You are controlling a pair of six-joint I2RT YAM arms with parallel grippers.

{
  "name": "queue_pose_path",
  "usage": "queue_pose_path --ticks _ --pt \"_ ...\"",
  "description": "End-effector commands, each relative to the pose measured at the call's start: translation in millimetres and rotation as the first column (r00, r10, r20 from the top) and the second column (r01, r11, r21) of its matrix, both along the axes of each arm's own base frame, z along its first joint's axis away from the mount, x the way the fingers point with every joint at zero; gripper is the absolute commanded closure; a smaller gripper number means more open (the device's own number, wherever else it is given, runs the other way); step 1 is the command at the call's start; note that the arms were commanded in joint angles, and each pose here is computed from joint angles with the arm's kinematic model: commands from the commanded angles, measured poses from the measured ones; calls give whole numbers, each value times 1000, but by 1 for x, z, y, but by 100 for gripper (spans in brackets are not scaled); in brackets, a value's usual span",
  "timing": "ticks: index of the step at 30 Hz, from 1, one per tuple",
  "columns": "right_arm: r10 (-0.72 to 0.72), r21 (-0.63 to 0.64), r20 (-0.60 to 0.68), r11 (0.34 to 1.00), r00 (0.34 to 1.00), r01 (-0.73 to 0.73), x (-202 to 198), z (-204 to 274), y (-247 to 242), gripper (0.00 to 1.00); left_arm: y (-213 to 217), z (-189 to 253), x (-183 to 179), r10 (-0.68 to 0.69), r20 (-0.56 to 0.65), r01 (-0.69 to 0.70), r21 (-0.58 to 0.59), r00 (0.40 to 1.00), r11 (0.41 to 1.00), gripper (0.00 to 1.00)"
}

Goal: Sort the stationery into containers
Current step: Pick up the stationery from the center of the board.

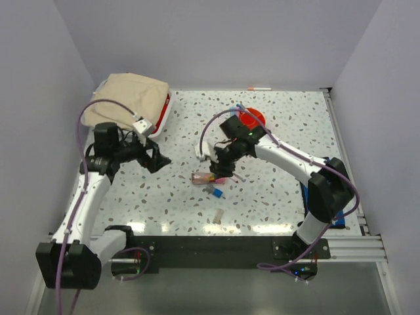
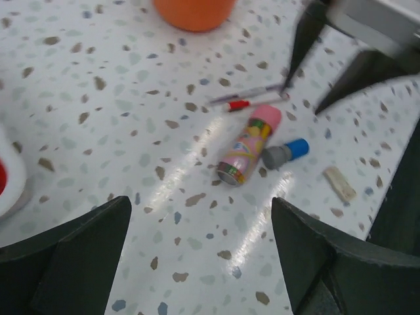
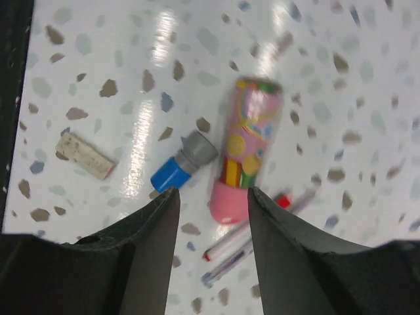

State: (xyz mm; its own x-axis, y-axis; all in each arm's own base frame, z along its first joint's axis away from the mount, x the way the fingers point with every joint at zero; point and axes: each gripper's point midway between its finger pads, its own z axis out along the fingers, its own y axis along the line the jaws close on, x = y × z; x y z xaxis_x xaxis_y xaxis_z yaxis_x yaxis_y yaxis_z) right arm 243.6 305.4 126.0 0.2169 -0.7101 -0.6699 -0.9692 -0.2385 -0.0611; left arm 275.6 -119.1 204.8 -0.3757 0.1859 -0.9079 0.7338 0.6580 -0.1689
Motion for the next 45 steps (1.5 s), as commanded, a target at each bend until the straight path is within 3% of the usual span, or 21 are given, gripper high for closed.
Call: queue_pose_path --ticks 1,2,3,5,8,12,17,25,33,39,45 --pt "-664 55 -331 696 671 716 76 36 -44 51 -58 10 -47 -456 -45 457 149 889 877 9" --pt "-701 34 -375 644 607 765 81 35 -57 51 -66 20 -44 -512 -17 505 199 859 840 12" --pt "-743 14 -432 561 511 828 93 39 -79 51 -78 7 -57 -567 -107 576 198 817 793 12" --pt "-774 25 -471 468 423 884 104 49 -107 51 -87 5 -55 -608 -125 617 262 784 742 16" --pt "-798 87 -464 392 385 916 114 65 -133 51 -111 -14 -66 -675 -187 693 335 713 639 24" --pt "-826 169 -412 346 385 923 121 80 -154 51 -146 -51 -96 -762 -282 786 435 582 439 25" --pt "-846 197 -399 297 353 934 119 82 -184 51 -166 -84 -108 -788 -337 792 540 515 286 24" --pt "-865 191 -435 183 250 964 126 74 -230 51 -163 -116 -103 -800 -345 758 621 492 198 28" --pt "-882 236 -395 173 257 956 133 84 -245 51 -174 -137 -111 -785 -347 762 606 513 230 38" --pt "-891 249 -378 163 251 955 133 87 -259 51 -158 -167 -135 -759 -416 789 580 501 203 42" --pt "-891 257 -382 152 245 954 126 86 -262 51 -155 -184 -134 -725 -417 768 594 547 238 46"
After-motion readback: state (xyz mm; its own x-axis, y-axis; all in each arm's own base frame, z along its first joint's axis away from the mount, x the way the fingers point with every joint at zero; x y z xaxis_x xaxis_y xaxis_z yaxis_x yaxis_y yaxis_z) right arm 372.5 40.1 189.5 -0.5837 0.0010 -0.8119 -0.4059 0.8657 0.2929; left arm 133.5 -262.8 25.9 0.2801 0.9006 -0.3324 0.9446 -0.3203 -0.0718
